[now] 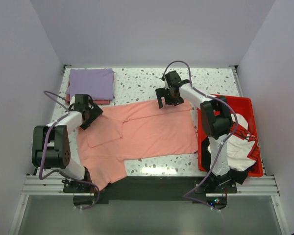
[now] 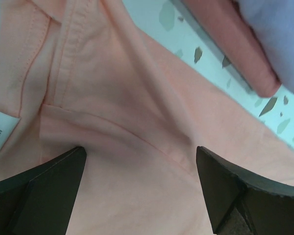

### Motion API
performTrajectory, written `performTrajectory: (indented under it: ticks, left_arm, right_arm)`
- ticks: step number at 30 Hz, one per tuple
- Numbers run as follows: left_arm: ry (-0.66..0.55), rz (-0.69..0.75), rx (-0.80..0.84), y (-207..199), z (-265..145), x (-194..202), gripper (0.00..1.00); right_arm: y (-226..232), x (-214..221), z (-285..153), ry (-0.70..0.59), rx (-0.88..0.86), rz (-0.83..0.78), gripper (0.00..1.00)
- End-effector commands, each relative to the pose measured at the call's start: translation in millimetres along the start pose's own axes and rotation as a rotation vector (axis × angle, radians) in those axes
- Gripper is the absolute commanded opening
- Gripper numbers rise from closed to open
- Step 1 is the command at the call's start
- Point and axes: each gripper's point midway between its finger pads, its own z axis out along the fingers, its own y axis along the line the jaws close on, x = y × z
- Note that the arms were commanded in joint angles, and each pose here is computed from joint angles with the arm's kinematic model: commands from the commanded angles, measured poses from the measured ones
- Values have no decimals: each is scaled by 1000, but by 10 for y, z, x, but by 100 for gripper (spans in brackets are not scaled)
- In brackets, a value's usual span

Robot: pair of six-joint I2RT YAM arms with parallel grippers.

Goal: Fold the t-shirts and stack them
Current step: Fold the tshirt

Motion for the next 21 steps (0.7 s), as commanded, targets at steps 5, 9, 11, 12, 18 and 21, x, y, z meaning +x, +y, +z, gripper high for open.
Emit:
performTrajectory:
  ticks: [5, 9, 11, 12, 18, 21]
  left_arm:
    - [-23, 12, -53, 106, 322, -261, 100]
    - [-39, 17, -54, 60, 342, -409, 100]
    - [-37, 25, -55, 43, 361, -436, 100]
    - [-42, 28, -54, 20, 355, -474, 100]
    - [-48, 61, -37, -89, 380, -581, 100]
    - [-21, 66, -63, -82, 394, -589, 100]
  right_arm:
    - [-14, 154, 110, 20, -16, 17, 99]
    - [51, 221, 62, 15, -45, 60, 99]
    - [35, 194, 65, 3, -36, 63, 99]
    - [7, 181, 71, 1, -23, 61, 99]
    - [-79, 8, 80, -27, 35, 34, 99]
    - [-78, 25, 116, -15, 31, 32, 99]
